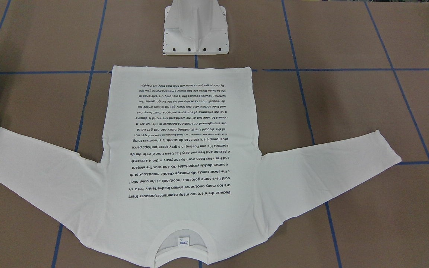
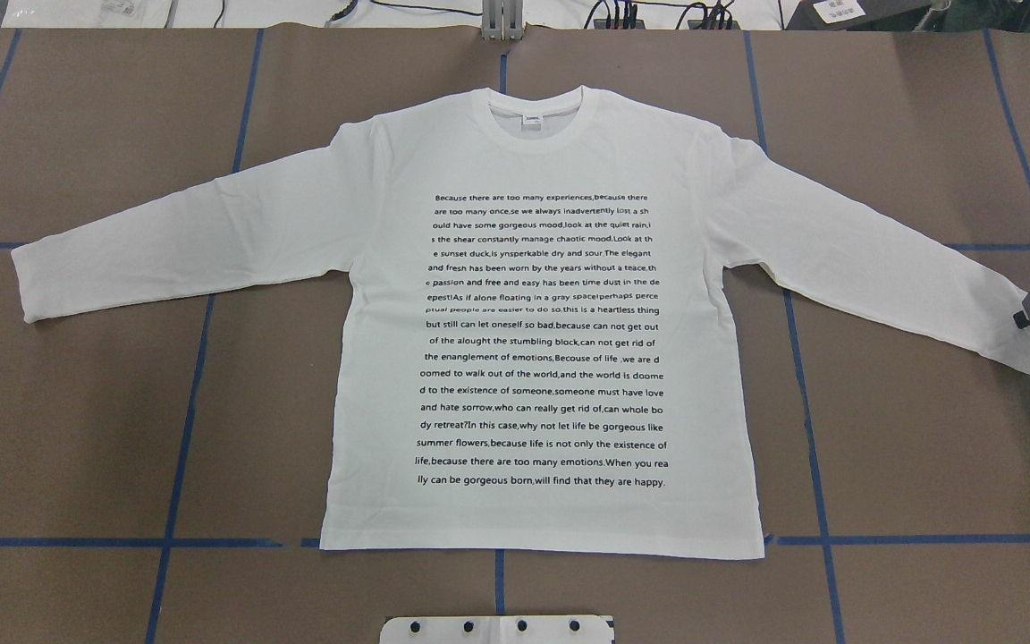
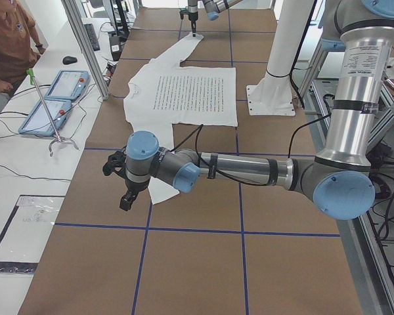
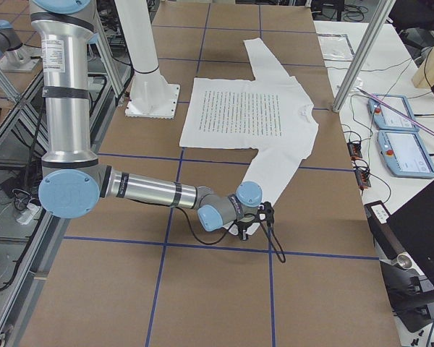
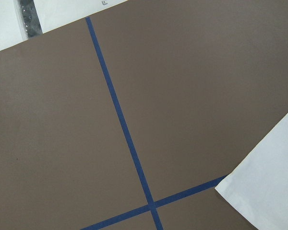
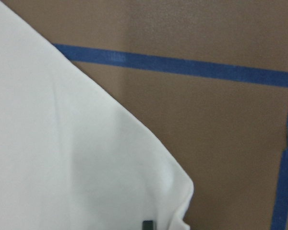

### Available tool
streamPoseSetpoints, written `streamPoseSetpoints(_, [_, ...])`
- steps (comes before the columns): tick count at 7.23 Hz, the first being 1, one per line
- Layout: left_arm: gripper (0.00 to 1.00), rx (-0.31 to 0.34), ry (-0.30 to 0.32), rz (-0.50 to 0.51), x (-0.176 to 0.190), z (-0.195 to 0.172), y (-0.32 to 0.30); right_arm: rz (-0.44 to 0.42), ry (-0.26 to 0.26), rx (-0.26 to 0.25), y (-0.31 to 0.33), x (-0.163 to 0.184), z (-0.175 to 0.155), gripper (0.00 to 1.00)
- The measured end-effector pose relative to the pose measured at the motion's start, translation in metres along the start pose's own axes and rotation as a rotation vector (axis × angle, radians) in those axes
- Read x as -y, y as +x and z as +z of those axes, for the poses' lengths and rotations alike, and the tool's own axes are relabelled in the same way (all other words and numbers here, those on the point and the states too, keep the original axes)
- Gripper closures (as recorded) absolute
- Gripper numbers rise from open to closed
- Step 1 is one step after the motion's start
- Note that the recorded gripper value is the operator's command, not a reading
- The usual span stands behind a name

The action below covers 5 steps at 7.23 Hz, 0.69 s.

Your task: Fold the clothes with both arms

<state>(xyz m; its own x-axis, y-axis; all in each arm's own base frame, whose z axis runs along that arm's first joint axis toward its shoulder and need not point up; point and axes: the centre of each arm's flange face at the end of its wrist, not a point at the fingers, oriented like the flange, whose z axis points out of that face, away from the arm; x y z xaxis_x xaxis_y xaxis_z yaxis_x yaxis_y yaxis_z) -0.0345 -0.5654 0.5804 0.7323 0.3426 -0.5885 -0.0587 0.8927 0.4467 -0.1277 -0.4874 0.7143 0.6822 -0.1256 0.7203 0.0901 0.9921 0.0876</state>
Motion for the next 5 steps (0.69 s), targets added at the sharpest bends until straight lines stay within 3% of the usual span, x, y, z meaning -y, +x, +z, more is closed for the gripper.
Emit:
streamPoseSetpoints(2, [0.0,0.0,0.001,0.0,0.001,0.0,0.0,-0.013,0.013,0.019,-0.011,0.004,-0.01,1.0])
streamPoseSetpoints(5, [0.0,0.0,0.002,0.0,0.0,-0.001,0.0,-0.03,0.06,0.107,-0.034,0.012,-0.05,1.0])
